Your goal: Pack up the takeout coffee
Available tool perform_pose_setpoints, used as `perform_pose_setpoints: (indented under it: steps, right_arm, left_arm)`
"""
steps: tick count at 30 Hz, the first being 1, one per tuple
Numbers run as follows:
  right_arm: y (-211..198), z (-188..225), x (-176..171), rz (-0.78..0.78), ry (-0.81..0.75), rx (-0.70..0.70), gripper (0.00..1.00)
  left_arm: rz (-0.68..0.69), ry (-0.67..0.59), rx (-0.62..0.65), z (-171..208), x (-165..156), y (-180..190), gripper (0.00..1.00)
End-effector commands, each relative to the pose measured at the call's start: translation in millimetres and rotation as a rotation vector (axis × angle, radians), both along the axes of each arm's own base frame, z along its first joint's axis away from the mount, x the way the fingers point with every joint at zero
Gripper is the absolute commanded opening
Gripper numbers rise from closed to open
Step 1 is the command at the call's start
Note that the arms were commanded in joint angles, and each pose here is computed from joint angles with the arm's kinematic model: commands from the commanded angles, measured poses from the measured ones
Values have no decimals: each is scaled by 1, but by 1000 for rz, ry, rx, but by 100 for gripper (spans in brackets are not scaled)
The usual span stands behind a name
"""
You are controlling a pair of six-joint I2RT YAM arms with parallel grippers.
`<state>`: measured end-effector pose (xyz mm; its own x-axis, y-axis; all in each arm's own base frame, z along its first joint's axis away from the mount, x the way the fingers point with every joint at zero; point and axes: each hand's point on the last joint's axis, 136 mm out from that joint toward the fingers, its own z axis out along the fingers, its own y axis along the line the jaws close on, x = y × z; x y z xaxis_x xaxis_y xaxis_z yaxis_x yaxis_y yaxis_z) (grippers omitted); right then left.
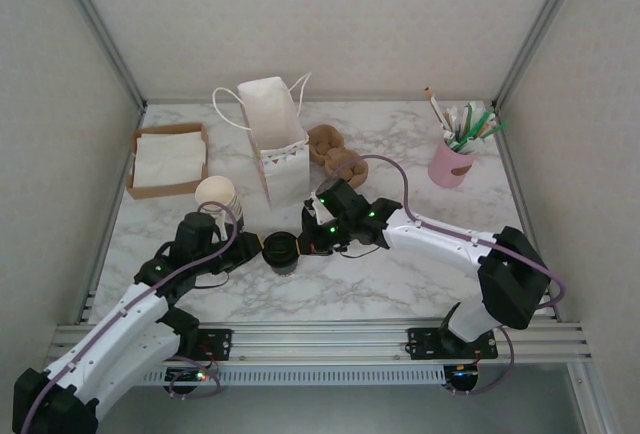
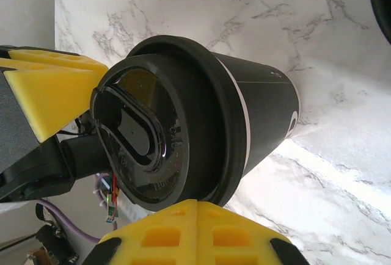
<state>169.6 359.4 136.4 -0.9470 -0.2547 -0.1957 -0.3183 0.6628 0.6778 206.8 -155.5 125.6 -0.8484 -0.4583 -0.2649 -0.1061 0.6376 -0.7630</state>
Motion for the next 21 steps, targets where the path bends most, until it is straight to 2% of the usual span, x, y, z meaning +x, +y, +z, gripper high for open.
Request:
perform_pose_setpoints:
  steps: [1, 21]
  right_arm:
    - [9, 6, 0, 11, 7, 23, 0]
    - [11, 7, 3, 6, 4, 20, 0]
  left_arm:
    - [-18, -8, 2, -5, -1, 0, 23]
    - [-25, 23, 5, -19, -6, 0, 21]
